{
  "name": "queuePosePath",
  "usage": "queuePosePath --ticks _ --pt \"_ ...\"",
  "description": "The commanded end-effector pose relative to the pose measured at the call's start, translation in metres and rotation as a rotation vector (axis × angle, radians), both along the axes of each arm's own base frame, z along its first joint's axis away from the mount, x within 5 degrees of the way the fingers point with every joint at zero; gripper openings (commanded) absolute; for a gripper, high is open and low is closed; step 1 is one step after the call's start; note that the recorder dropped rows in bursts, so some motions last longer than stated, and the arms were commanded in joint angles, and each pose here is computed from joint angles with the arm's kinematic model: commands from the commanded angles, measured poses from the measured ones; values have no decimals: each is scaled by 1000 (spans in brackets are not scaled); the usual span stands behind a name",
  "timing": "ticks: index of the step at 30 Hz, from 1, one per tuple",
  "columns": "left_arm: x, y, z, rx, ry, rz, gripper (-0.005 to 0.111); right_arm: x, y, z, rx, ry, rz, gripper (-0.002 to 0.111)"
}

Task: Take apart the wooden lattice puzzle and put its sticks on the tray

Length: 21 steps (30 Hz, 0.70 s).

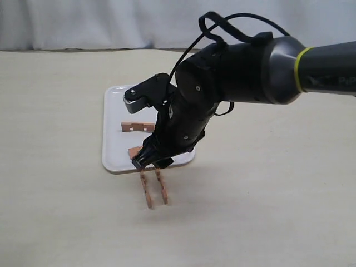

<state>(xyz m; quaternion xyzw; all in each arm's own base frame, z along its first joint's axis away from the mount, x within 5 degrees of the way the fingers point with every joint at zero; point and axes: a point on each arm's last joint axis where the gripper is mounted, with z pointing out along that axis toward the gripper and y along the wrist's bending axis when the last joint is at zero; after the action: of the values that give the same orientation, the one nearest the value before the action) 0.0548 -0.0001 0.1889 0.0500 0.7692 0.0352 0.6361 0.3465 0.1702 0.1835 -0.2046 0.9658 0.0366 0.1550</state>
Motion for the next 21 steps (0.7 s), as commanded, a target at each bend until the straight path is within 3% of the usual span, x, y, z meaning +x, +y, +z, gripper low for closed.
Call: queuePosePath --ticks 1,21 --pt "0 0 0 -2 -6 -3 0 1 3 -22 10 69 -31 57" --pt "0 0 0 0 -11 -3 0 3 6 -56 0 149 -52 57"
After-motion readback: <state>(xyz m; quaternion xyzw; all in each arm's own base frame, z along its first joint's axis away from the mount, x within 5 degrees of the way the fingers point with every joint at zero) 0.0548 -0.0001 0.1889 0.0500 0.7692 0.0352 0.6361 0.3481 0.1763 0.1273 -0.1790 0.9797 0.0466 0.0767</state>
